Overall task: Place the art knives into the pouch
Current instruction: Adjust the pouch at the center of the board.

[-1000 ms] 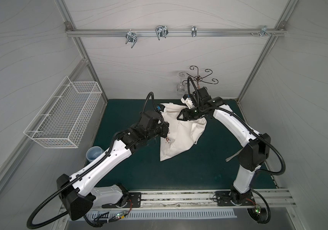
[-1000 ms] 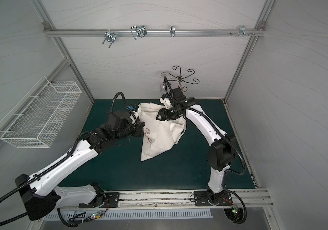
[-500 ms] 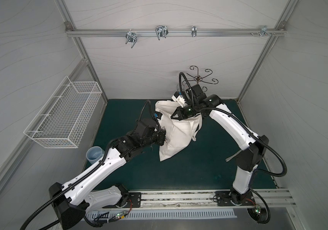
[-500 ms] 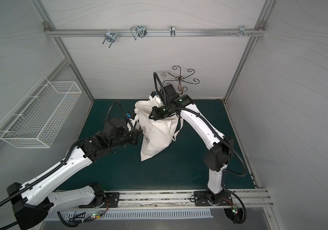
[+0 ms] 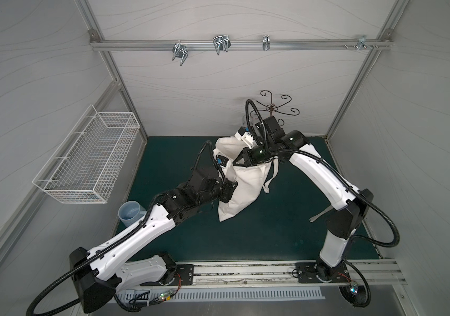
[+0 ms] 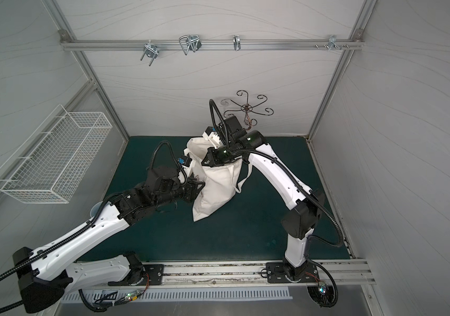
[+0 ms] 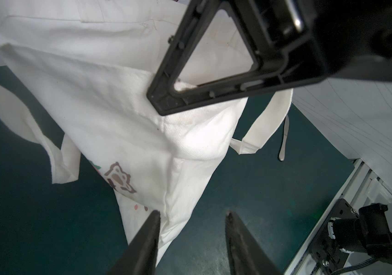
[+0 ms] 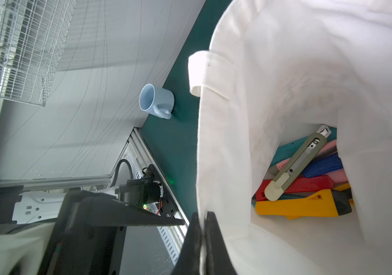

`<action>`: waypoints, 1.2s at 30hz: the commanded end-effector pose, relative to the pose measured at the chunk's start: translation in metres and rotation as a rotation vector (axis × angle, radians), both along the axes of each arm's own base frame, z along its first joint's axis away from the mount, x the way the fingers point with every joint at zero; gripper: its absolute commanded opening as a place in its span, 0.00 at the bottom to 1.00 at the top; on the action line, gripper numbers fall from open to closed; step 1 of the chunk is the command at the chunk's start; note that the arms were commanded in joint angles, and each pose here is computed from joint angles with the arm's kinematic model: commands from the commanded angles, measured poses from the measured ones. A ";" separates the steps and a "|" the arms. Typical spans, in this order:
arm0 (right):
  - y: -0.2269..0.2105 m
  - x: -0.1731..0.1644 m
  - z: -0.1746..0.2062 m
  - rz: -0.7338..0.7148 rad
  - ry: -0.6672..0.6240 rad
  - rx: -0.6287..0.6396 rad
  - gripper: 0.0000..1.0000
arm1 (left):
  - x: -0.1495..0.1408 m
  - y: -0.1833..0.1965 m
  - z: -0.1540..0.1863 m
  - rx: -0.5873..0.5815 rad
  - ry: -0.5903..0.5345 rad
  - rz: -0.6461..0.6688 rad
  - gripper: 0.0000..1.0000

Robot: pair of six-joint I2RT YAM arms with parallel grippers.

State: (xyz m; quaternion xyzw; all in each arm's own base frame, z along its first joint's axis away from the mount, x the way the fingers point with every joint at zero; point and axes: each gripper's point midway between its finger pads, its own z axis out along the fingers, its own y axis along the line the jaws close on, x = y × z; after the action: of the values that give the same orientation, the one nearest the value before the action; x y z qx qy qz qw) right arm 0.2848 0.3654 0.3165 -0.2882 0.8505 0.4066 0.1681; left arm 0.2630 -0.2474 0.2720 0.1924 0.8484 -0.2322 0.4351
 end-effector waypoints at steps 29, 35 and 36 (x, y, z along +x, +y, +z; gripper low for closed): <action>-0.056 0.019 0.066 -0.163 -0.178 0.000 0.88 | 0.014 -0.013 0.018 -0.037 -0.121 0.004 0.00; -0.070 0.048 0.049 -0.234 -0.212 -0.123 0.91 | -0.008 -0.008 -0.001 -0.039 -0.084 -0.009 0.00; -0.072 0.052 0.044 -0.246 -0.213 -0.147 0.92 | -0.012 -0.007 -0.003 -0.042 -0.081 -0.012 0.00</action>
State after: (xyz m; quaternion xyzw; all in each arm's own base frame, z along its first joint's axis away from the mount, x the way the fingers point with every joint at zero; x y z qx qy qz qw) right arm 0.3288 0.3013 0.3859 -0.2333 0.8607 0.3374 0.3016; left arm 0.2589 -0.2528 0.2589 0.2048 0.8339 -0.2239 0.4610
